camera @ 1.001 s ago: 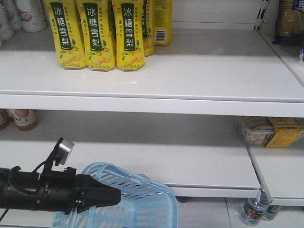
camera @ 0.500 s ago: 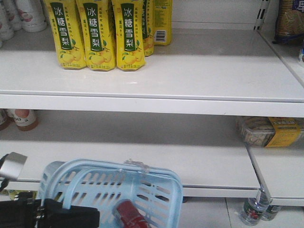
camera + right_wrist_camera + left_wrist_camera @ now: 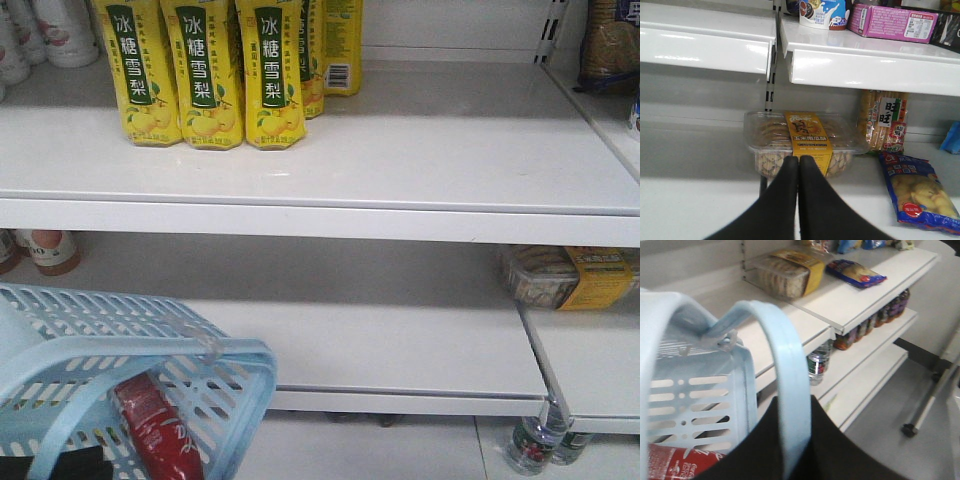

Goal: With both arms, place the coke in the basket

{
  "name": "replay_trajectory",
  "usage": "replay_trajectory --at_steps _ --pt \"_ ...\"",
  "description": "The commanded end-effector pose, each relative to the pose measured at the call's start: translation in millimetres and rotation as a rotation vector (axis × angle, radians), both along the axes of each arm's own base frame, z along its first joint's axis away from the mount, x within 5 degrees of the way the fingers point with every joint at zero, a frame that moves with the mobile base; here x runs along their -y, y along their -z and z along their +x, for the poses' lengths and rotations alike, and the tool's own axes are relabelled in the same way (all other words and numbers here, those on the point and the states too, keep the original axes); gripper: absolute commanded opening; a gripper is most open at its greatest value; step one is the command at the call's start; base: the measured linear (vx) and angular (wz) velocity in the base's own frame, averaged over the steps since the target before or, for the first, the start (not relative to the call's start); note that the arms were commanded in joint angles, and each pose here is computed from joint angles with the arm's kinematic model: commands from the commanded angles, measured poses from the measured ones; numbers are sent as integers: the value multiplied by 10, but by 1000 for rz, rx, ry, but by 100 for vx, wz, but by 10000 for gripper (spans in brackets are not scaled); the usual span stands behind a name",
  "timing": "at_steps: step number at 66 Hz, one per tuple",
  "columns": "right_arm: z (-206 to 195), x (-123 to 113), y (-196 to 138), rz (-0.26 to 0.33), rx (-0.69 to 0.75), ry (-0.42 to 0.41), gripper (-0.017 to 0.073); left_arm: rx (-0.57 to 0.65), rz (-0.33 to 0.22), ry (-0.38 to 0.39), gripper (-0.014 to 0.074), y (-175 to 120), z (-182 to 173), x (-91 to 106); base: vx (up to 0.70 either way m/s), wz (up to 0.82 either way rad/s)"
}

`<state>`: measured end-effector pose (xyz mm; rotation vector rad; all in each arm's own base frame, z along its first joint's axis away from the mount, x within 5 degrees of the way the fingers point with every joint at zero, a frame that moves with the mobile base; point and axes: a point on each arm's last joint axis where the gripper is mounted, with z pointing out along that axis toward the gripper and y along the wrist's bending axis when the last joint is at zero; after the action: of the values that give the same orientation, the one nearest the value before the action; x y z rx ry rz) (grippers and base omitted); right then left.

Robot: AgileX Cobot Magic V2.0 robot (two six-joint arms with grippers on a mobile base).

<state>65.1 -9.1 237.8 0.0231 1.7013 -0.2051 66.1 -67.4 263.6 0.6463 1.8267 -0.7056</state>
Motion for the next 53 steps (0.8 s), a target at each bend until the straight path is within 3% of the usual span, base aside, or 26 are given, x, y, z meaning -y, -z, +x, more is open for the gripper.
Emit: replay_trajectory --at_steps 1,16,36,53 --pt "18 17 -148 -17 84 16 -10 83 -56 -138 -6 -187 -10 -93 0 0" --pt "18 17 -148 -17 84 16 -10 82 26 -331 -6 -120 -74 -278 0 0" --pt "18 17 -148 -17 84 16 -10 88 -19 -565 -6 136 -41 -465 0 0" --pt "18 17 -148 -17 84 16 -10 252 -25 -647 -6 361 41 -537 0 0"
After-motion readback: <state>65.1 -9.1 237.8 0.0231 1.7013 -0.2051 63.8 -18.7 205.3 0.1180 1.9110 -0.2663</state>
